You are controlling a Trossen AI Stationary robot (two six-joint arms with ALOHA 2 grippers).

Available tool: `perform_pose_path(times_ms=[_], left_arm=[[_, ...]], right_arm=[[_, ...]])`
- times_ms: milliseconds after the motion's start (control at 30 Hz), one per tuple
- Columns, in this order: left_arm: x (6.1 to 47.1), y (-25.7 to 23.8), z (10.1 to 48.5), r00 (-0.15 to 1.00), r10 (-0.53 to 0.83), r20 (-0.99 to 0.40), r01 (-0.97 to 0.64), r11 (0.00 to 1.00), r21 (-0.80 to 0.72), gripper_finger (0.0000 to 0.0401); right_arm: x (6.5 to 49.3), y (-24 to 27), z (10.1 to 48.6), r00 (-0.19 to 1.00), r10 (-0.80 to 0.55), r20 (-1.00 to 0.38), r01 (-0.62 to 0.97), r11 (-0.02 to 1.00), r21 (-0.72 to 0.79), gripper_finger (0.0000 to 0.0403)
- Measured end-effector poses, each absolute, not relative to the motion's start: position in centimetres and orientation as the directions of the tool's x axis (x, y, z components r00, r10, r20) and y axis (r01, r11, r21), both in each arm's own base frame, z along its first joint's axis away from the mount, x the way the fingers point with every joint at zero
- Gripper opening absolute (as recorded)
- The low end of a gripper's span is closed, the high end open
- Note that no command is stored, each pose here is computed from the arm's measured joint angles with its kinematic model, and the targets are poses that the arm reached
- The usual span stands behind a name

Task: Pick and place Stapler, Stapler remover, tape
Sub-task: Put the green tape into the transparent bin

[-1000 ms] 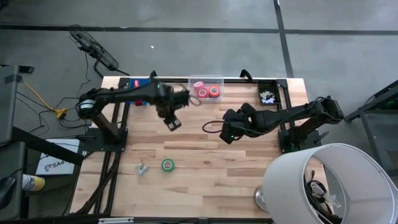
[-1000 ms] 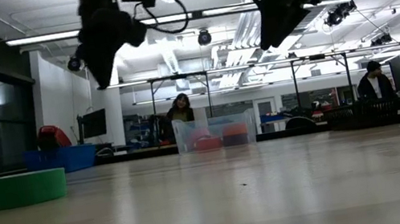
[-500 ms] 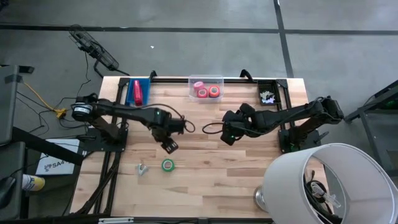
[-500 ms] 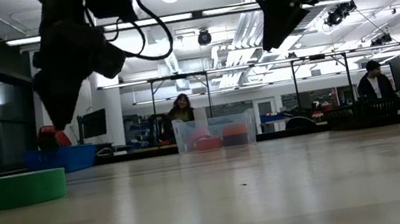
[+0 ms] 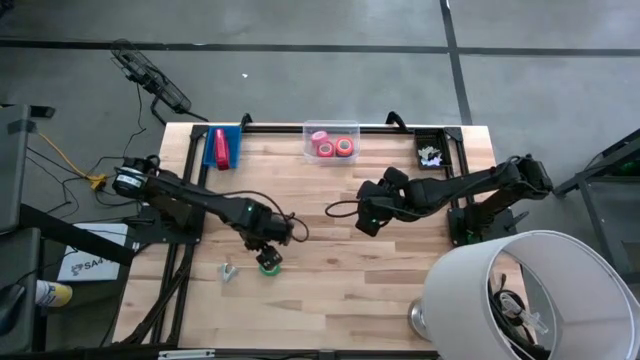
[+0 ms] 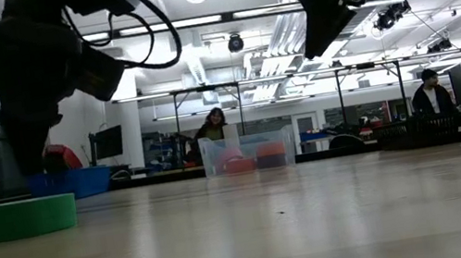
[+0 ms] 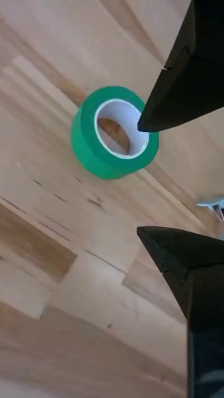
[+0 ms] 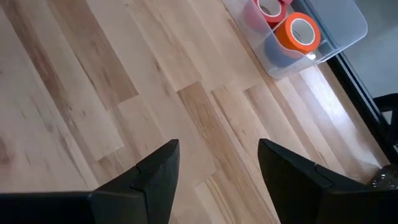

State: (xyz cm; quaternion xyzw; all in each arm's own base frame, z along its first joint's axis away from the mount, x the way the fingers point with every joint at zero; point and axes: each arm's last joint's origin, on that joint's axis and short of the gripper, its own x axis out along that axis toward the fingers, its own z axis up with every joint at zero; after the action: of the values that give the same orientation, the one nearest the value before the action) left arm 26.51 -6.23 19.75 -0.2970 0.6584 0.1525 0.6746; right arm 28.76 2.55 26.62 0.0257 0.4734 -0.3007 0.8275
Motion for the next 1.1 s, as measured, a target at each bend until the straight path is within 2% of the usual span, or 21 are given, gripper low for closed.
perform_pose_path(times_ms=[400, 933, 1100], left_arm=[[26.2, -7.0, 17.5, 0.160, -0.199, -0.967, -0.662, 0.705, -0.255, 0.0255], [26.4, -7.2, 15.0, 0.079, -0.216, -0.973, -0.668, 0.714, -0.212, 0.0255], [26.5, -7.2, 14.4, 0.043, -0.218, -0.975, -0.674, 0.714, -0.189, 0.0225]], right_arm=[[28.8, 2.7, 26.6, 0.376, -0.467, -0.801, 0.486, 0.835, -0.258, 0.0209], [28.7, 2.8, 26.6, 0.375, -0.465, -0.802, 0.482, 0.837, -0.260, 0.0209], [28.7, 3.1, 26.6, 0.379, -0.460, -0.803, 0.470, 0.843, -0.261, 0.0209]])
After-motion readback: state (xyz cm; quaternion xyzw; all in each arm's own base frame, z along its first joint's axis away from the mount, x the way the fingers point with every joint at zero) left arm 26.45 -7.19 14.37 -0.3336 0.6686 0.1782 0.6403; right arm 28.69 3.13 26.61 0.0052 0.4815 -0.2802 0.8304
